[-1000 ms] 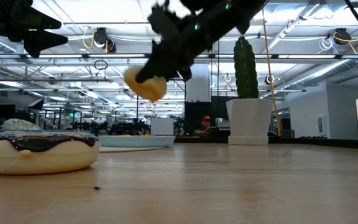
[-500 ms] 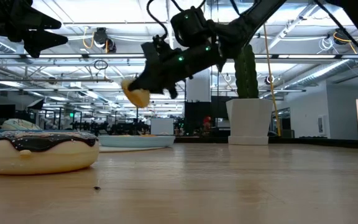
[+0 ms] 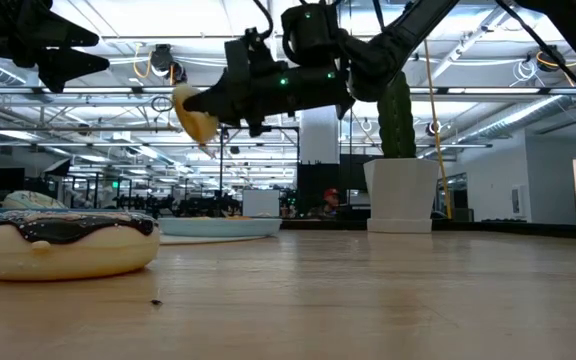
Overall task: Pick & Place donuts
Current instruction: Put the large white donut on the blue plate
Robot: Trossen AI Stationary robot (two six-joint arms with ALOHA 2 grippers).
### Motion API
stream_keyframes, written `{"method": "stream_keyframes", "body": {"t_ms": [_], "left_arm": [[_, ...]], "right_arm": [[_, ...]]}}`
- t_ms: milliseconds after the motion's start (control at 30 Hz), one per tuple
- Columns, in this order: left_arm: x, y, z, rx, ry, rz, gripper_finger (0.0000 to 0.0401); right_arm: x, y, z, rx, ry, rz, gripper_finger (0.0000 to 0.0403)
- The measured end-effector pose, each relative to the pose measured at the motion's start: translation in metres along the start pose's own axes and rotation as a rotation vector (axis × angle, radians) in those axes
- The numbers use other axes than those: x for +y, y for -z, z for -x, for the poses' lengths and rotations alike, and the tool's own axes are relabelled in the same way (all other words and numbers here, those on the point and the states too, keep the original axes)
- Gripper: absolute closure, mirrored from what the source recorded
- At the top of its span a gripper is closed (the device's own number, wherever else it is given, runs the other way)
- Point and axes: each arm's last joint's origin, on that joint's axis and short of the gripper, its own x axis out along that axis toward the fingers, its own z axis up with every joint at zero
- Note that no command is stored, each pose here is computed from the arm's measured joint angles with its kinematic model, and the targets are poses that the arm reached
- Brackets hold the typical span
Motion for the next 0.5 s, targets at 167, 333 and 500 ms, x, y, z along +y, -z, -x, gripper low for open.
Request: {"method": "stream_keyframes", "body": {"t_ms": [167,333,500], "left_arm": [[0.0,0.0,0.0,0.0,0.0,0.0,0.0143],[0.0,-0.004,0.0,-0.035,0.004,0.015,0.0144],[-0.001,-0.009,0.0,-0.092,-0.011,0.011,0.0143]], "right_arm": [[0.014,0.001,-0.002,-0.003,-0.047,0.072,0.0383],[0.027,-0.005,-0.002,-0.073,-0.164,0.137,0.0383],[0.033,-0.01,0.0,-0.124,-0.333,0.194,0.0383]]}}
